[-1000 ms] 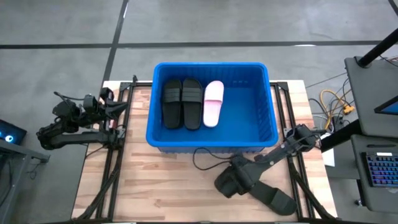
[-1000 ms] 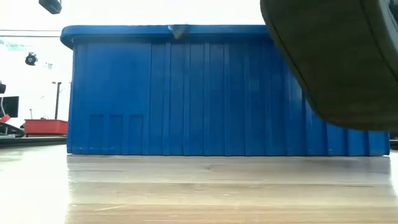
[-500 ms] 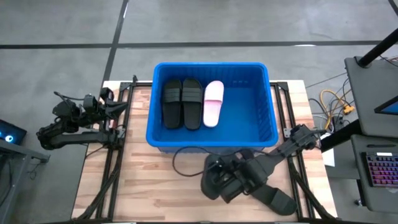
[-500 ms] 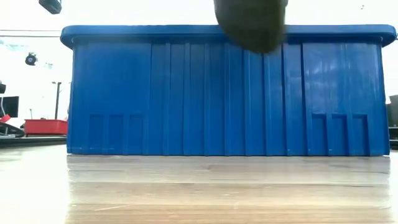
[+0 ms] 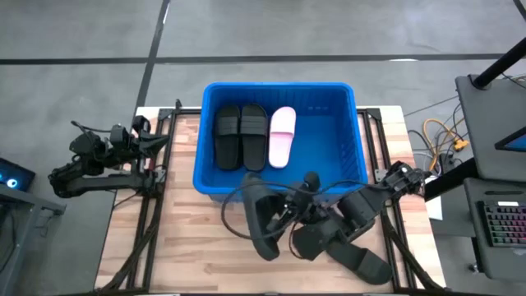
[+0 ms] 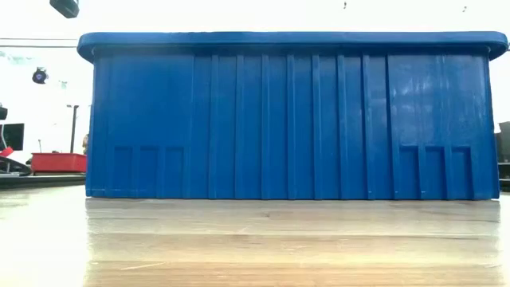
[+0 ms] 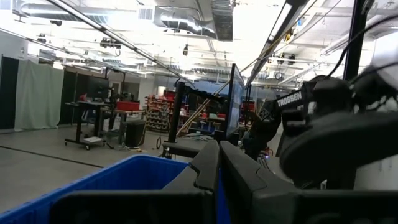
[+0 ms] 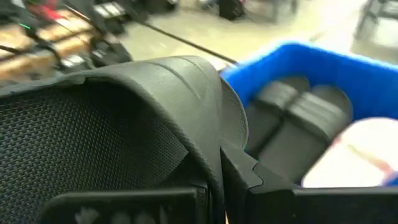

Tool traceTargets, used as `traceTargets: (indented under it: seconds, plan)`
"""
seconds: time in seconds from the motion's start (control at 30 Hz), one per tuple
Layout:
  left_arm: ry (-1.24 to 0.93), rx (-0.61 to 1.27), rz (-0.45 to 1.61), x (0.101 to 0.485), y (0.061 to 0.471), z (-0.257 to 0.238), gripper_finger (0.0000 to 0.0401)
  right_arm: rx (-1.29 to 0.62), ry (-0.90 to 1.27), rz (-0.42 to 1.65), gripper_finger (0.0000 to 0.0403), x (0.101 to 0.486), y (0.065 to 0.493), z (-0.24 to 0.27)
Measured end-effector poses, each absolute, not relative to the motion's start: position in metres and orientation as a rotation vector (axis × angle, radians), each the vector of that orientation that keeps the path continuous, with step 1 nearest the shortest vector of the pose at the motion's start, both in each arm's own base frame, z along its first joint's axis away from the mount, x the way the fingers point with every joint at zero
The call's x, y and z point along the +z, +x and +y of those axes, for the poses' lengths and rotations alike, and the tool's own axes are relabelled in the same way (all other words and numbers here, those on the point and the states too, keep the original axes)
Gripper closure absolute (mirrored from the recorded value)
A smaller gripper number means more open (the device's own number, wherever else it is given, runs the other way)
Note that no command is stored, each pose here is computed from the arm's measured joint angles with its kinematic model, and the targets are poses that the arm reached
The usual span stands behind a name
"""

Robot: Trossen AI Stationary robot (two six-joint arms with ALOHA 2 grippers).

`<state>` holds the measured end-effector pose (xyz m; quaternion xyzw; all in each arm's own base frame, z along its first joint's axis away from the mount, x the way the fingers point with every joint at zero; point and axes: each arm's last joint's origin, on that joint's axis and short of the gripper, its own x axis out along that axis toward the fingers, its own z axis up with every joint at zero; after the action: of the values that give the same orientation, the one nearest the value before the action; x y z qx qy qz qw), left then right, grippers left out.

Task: Pick and place slides into bin
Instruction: Put the black slide into the blue bin

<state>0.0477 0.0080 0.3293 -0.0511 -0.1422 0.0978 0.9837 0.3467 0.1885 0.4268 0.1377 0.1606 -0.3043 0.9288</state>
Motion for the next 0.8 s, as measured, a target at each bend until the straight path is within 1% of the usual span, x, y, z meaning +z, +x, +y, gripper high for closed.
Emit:
traceTargets:
  seconds: [0.13, 0.37, 0.43, 0.6, 0.7, 0.8]
  plan:
    - [-0.102, 0.194, -0.286, 0.329, 0.048, 0.008, 0.0401, -0.507, 0.274, 0.253, 0.039, 0.451, 0.35, 0.186]
    - [-0.102, 0.191, -0.286, 0.329, 0.048, 0.008, 0.0401, -0.145, 0.178, 0.173, 0.039, 0.485, 0.36, 0.176]
    - [-0.102, 0.191, -0.286, 0.329, 0.048, 0.008, 0.0401, -0.077, 0.141, 0.154, 0.039, 0.49, 0.363, 0.169]
    - [-0.101, 0.19, -0.285, 0.329, 0.048, 0.008, 0.0401, -0.04, 0.062, 0.17, 0.039, 0.492, 0.37, 0.144]
    - [-0.1, 0.191, -0.285, 0.329, 0.048, 0.008, 0.0401, -0.05, 0.035, 0.243, 0.039, 0.486, 0.375, 0.126]
    - [-0.092, 0.192, -0.284, 0.329, 0.048, 0.008, 0.0401, -0.104, -0.001, 0.351, 0.039, 0.475, 0.377, 0.107]
